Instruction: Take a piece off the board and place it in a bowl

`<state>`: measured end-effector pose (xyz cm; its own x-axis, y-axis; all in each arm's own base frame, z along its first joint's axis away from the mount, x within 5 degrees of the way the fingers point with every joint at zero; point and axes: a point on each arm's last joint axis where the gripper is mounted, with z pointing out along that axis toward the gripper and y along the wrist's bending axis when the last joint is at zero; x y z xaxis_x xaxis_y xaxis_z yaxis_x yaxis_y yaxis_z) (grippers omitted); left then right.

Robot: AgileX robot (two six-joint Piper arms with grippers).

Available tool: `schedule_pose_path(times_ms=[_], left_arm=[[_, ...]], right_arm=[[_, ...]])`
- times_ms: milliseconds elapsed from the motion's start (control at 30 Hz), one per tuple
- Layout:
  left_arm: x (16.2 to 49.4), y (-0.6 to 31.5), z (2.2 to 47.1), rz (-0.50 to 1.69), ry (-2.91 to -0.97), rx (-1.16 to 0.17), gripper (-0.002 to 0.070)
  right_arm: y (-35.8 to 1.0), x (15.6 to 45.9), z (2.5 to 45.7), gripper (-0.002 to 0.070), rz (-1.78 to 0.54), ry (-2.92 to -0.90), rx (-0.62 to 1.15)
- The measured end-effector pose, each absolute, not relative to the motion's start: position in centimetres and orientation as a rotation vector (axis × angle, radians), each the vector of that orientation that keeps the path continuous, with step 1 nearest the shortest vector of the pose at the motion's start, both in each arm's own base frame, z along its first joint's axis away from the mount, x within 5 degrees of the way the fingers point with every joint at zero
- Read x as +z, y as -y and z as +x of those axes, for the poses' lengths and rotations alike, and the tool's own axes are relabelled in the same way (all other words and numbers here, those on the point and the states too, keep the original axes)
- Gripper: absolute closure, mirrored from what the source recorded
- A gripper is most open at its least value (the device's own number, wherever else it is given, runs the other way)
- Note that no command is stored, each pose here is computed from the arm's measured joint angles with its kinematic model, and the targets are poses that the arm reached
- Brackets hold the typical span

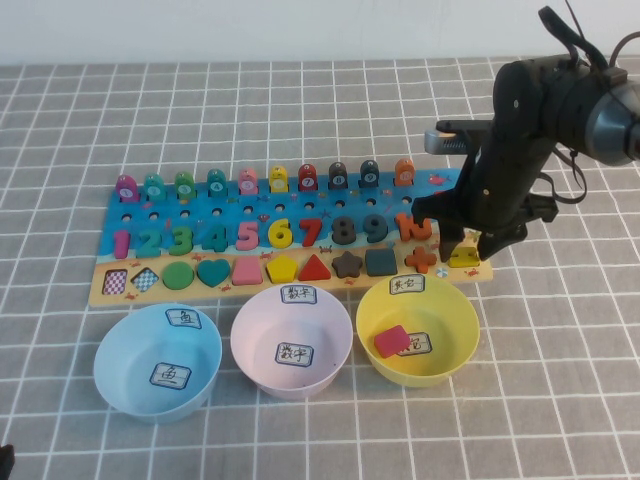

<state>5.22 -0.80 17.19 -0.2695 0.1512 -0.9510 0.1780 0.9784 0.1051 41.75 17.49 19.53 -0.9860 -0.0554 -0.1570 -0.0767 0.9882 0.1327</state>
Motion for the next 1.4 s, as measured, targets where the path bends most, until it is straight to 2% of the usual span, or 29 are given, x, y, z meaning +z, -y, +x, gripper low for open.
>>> schedule_pose_path(times_ms=[1067, 1400], left_arm=[[17.19, 0.80, 5.22, 0.240, -1.850, -0.026, 0.0679], [17.19, 0.80, 5.22, 0.240, -1.850, -0.026, 0.0679]], right_arm=[[-17.38, 18.62, 41.96, 0.0323, -0.109, -2.991, 0.171], [-17.47, 18.66, 42.19, 0.0323, -0.174, -2.959, 0.176]])
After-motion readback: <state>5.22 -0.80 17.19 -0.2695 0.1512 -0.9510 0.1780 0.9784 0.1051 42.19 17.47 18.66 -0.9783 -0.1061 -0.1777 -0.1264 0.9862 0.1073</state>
